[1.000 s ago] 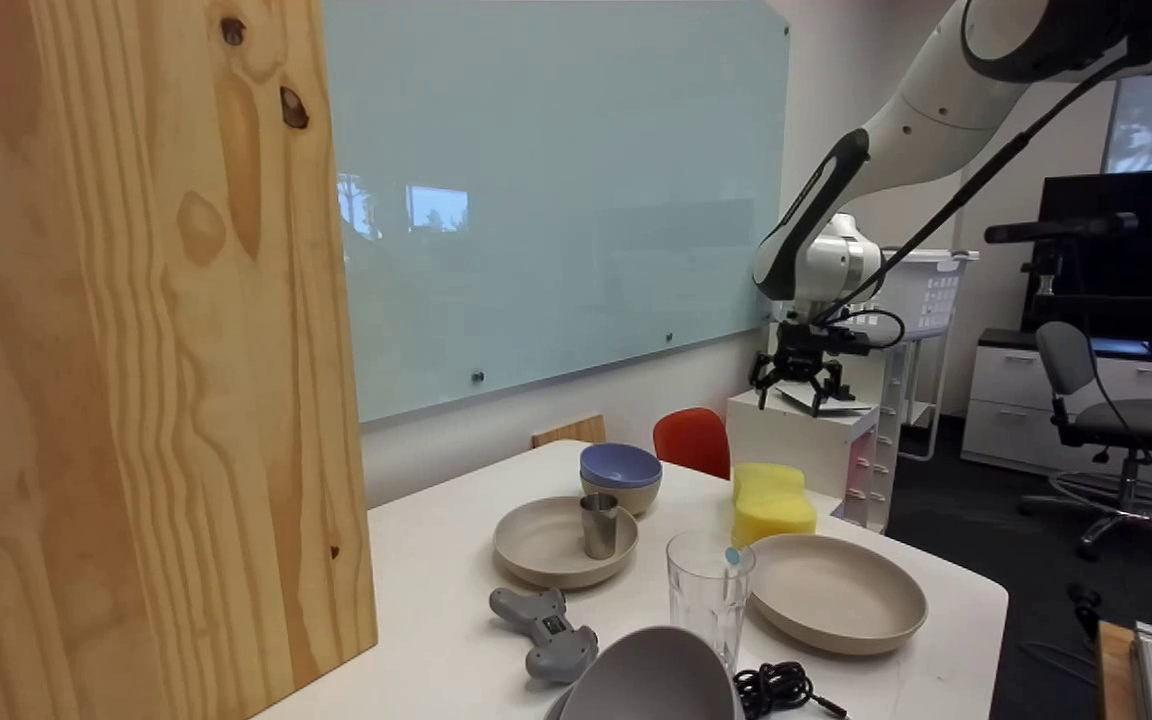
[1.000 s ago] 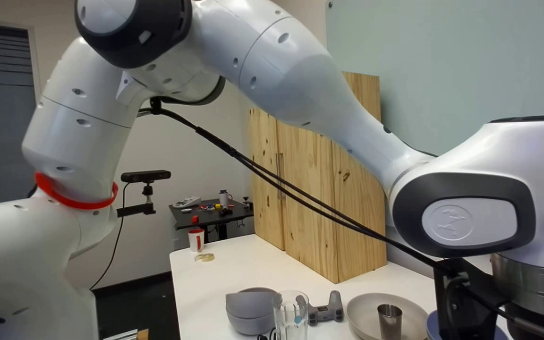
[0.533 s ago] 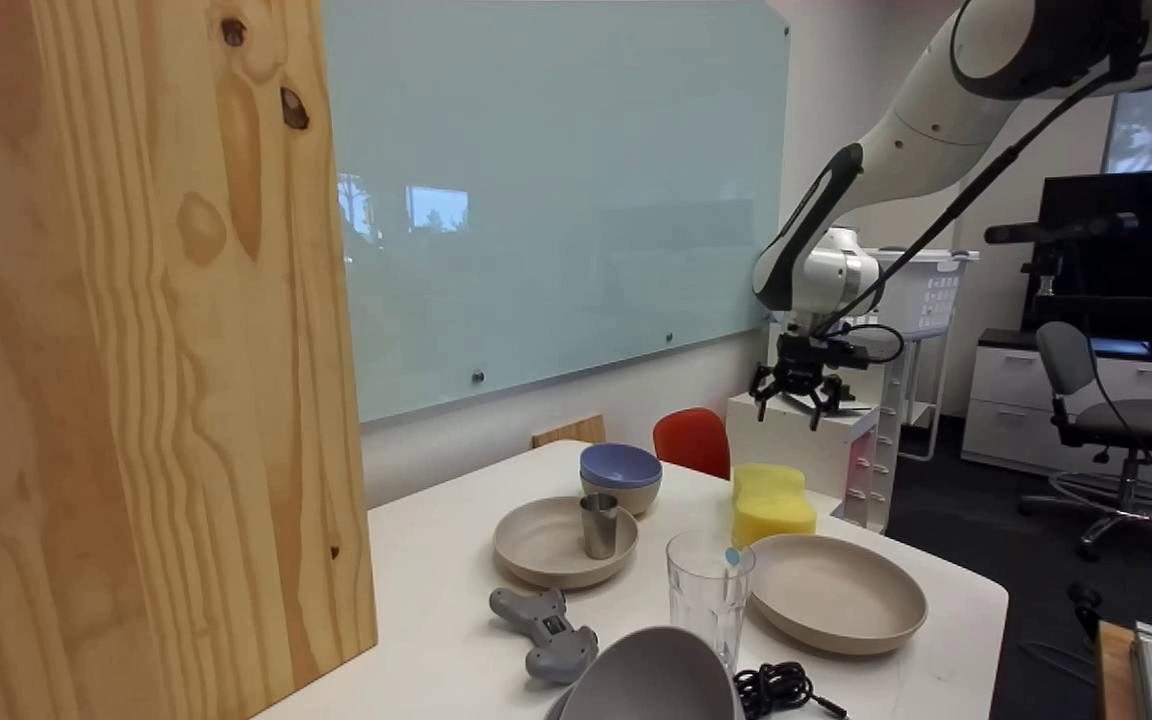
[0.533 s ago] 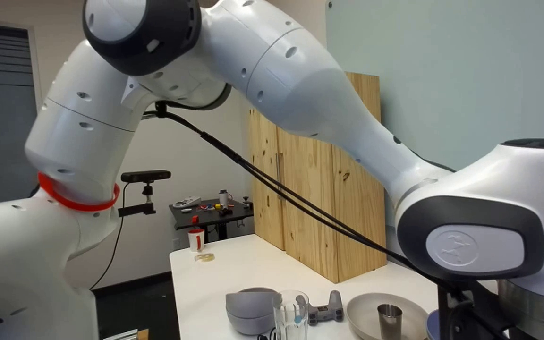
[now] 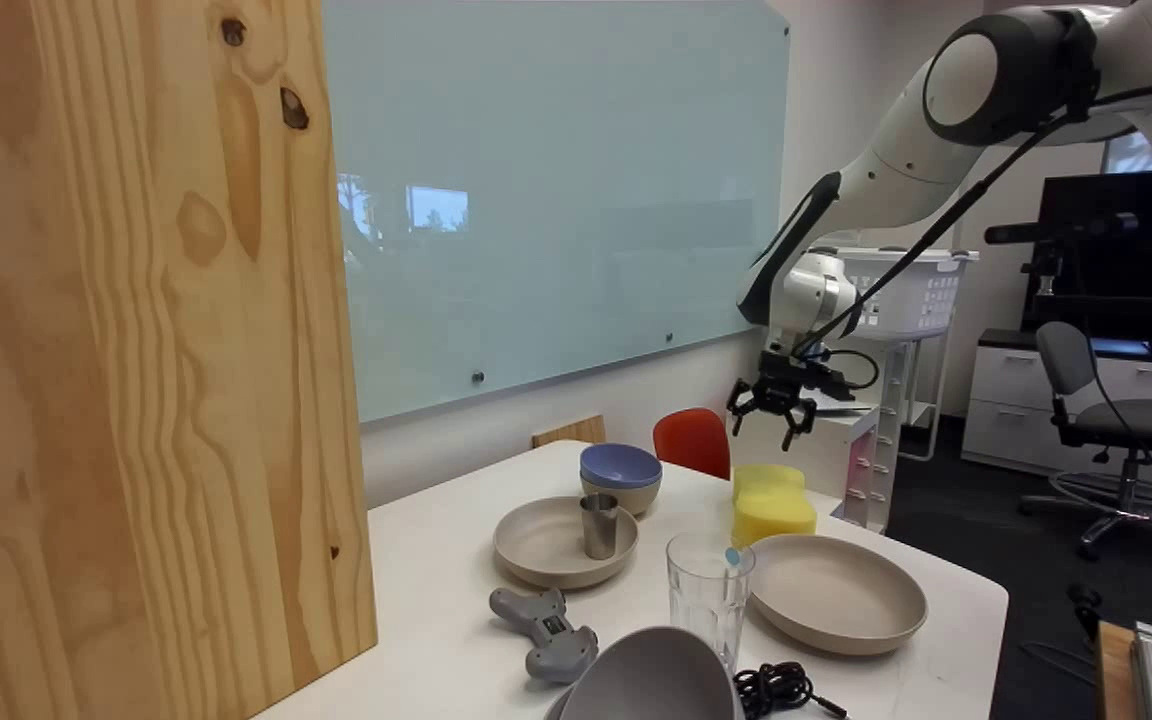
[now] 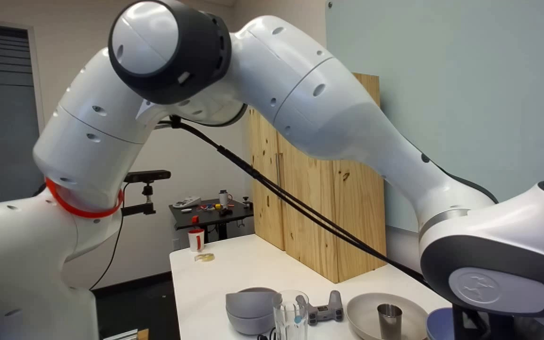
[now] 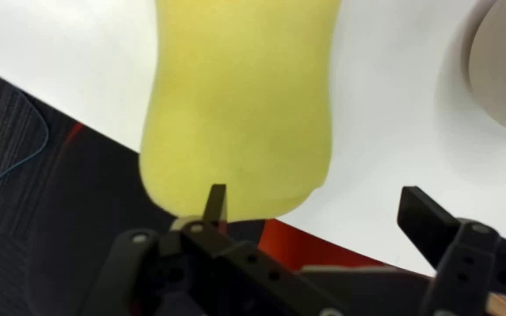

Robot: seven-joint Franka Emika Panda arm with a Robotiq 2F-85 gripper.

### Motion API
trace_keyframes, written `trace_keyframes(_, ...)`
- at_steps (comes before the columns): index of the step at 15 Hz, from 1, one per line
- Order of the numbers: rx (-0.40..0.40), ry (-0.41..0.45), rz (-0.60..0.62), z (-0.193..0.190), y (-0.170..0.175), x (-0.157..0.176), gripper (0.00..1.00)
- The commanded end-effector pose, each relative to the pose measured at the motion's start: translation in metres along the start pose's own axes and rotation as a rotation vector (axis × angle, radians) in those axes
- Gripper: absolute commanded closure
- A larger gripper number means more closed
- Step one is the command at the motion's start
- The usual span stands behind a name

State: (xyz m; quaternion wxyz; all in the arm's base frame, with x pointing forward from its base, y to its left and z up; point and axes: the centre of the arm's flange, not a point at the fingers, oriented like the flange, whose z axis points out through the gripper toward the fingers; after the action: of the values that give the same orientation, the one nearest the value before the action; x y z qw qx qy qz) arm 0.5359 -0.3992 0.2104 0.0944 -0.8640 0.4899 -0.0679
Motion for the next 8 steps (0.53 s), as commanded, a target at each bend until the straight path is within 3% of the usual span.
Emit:
trace_keyframes(1, 0.059, -0.057, 0.012, 0.03, -0.019, 0.023, 0.0)
trace_keyframes(5, 0.06, -0.19, 0.037, 0.029, -0.04, 0.018, 0.0)
trace_keyframes(8, 0.036, -0.242, 0.052, 0.013, -0.051, 0.017, 0.0)
